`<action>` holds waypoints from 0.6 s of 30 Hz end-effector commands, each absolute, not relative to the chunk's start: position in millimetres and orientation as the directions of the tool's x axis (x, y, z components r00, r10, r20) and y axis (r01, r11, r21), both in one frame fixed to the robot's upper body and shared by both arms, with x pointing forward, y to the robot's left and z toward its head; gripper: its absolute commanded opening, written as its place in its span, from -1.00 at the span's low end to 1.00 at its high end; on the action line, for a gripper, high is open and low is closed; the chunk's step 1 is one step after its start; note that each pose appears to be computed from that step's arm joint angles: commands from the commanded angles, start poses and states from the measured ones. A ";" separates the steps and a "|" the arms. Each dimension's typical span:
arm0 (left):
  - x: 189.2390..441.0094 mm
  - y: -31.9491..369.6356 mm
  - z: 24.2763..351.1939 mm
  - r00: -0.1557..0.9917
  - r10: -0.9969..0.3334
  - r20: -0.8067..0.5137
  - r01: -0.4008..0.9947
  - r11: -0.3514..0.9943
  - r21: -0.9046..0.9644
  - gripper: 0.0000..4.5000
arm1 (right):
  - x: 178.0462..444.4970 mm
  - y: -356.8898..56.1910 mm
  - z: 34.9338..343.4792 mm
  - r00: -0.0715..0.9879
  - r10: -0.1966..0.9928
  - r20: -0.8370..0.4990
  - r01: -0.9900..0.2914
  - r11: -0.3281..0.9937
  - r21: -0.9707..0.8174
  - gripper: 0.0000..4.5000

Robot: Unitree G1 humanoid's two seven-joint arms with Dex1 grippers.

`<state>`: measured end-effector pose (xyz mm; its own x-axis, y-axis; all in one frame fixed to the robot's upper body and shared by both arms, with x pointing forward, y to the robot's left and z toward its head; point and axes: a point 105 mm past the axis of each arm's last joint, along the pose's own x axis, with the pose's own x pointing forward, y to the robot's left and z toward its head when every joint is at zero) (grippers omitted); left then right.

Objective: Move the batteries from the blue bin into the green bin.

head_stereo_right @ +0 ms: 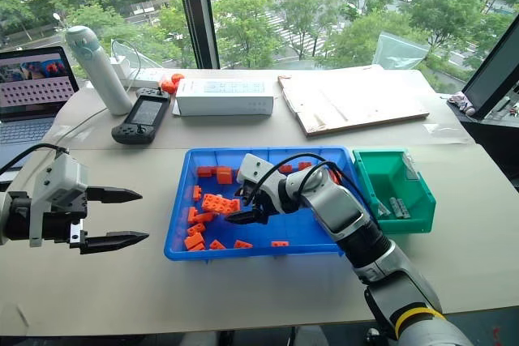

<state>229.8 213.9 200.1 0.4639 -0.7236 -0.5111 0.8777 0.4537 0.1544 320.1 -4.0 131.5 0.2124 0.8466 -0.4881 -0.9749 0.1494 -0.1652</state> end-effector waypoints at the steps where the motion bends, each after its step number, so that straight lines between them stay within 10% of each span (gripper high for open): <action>1: 229.1 209.6 208.8 0.481 -0.727 -0.491 0.872 0.452 0.186 1.00 | 325.0 0.8 130.9 0.231 0.854 -0.467 -0.968 0.155 -0.195 0.56; 6: 230.0 205.5 208.4 0.478 -0.733 -0.485 0.875 0.448 0.185 1.00 | 331.1 5.9 118.5 0.242 0.846 -0.476 -0.967 0.167 -0.194 0.56; 13: 232.6 201.2 207.6 0.467 -0.745 -0.476 0.881 0.435 0.183 1.00 | 336.8 1.7 119.4 0.256 0.851 -0.459 -0.964 0.189 -0.188 -0.32; 18: 236.2 197.7 206.4 0.453 -0.758 -0.470 0.890 0.419 0.181 1.00 | 355.6 -37.4 136.4 0.353 0.825 -0.441 -0.935 0.294 -0.197 -0.34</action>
<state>235.7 201.4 201.4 0.4545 -0.7449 -0.4885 0.8851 0.4394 0.1535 346.3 -21.5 119.2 0.2970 0.8264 -0.4784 -0.9546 0.2460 -0.1679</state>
